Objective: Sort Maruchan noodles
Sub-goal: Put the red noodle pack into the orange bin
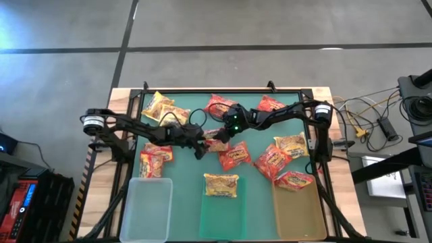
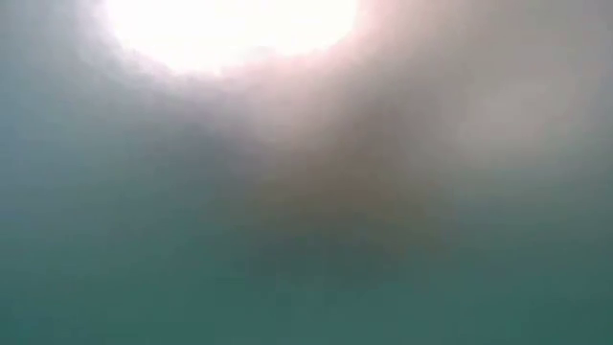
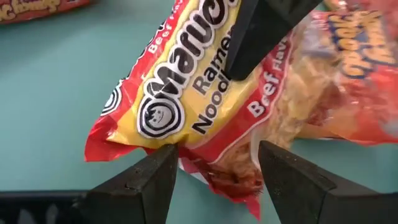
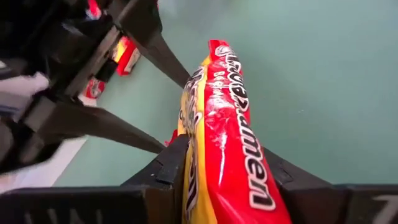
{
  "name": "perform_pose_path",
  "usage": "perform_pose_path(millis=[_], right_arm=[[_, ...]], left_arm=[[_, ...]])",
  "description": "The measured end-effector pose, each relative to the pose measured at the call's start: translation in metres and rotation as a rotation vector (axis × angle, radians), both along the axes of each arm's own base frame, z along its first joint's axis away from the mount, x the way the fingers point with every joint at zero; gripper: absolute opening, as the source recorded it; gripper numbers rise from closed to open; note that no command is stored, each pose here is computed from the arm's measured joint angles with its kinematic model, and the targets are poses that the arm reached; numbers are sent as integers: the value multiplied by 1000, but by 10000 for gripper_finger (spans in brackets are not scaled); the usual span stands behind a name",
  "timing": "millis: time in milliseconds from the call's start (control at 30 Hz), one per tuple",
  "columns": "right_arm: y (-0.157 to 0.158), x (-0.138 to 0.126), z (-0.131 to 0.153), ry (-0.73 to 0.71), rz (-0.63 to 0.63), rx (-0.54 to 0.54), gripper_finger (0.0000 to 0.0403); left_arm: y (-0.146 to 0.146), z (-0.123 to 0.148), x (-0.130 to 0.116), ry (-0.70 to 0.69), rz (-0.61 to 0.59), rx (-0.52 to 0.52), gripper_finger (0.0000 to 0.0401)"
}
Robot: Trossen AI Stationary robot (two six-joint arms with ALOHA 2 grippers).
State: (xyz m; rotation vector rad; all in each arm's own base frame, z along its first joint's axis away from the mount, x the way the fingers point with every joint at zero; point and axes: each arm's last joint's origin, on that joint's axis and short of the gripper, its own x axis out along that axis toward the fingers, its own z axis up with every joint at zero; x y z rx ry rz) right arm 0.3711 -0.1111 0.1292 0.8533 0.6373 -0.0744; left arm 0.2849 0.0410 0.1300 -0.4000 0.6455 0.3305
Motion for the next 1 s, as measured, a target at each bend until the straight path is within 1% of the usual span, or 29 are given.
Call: perform_pose_path(millis=[200,367,533,633,800,1000], right_arm=[[-2,-4,7,-19,66,-38,104],[-1,-11,20,-23,131,-108,100],[3,-21,45,-38,183,-181,99],[9,-29,62,-48,213,-211,99],[31,-38,92,-107,276,-257,98],[76,-50,121,-151,395,-258,98]], left_arm=[[-6,22,-5,-66,-10,-8,208],[-11,37,-12,-127,-7,-11,208],[-10,50,-21,-179,56,40,208],[-9,52,-27,-190,111,58,208],[-7,49,-31,-183,221,93,208],[-8,49,-33,-186,346,174,208]])
